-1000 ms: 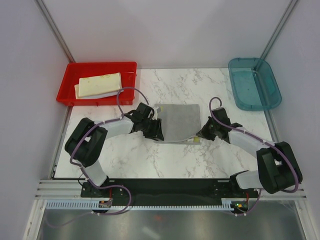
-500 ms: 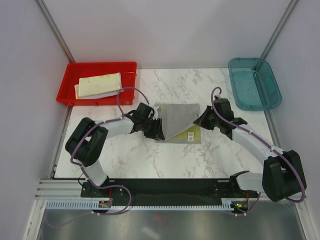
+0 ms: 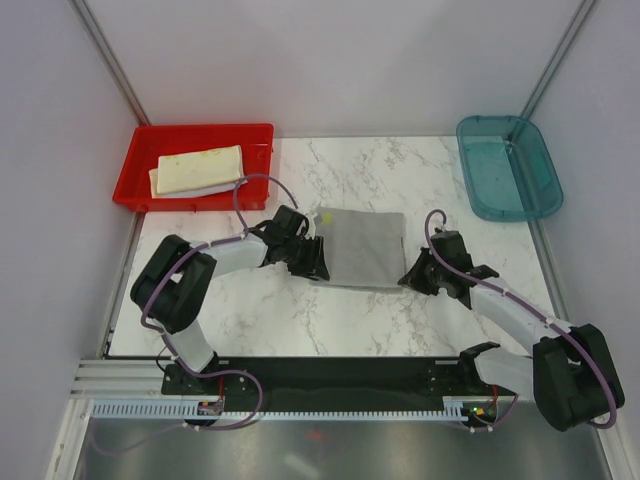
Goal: Fold and stack the towels
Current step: Fold the towel
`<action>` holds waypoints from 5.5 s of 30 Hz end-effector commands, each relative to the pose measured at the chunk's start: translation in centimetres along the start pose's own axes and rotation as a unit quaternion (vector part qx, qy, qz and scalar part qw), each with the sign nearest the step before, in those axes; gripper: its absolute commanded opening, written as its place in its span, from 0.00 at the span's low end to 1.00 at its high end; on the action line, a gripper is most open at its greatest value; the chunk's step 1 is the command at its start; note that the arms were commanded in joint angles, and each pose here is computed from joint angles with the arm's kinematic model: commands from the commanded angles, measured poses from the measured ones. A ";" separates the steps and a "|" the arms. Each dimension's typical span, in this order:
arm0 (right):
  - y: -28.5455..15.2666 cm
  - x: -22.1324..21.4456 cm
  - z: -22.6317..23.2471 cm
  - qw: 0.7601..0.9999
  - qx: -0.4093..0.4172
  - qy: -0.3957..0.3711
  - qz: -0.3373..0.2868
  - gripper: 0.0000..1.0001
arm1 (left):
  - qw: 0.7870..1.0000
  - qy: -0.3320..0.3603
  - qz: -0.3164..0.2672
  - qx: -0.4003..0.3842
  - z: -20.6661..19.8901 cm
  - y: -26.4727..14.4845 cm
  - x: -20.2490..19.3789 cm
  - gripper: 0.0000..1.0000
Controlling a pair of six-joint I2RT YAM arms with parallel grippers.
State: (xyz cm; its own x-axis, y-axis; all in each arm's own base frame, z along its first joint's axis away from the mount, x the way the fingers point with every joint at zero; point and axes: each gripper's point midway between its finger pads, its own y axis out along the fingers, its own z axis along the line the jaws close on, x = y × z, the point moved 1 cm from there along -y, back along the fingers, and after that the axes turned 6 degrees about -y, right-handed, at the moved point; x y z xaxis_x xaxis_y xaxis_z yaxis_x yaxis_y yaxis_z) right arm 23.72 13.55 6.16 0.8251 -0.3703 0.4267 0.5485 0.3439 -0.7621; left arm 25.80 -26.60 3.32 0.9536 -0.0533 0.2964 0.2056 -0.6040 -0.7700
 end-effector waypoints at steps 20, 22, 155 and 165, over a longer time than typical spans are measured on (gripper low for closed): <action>-0.3 7.1 3.4 0.995 0.005 -0.070 -0.077 0.33 | 0.995 0.066 -0.073 0.015 -4.9 -4.6 8.9 0.51; 1.0 8.7 4.3 0.993 0.020 -0.088 -0.072 0.31 | 0.992 0.082 -0.092 0.012 -5.3 -4.3 11.8 0.51; 2.4 14.0 4.8 0.941 0.195 -0.275 -0.019 0.00 | 0.971 0.215 -0.059 -0.092 0.0 -6.7 16.8 0.02; 2.1 15.0 5.8 0.935 0.198 -0.286 -0.067 0.00 | 0.969 0.215 -0.078 -0.096 -0.5 -7.1 16.3 0.02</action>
State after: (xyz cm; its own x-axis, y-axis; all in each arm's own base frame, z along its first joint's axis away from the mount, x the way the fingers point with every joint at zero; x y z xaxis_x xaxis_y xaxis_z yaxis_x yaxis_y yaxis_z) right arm 36.21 13.67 12.73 0.6816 0.0683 0.7286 0.5170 0.6597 -0.5455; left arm 38.42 -22.78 10.99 0.7770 -0.2941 0.5565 0.1927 -0.7305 -0.6552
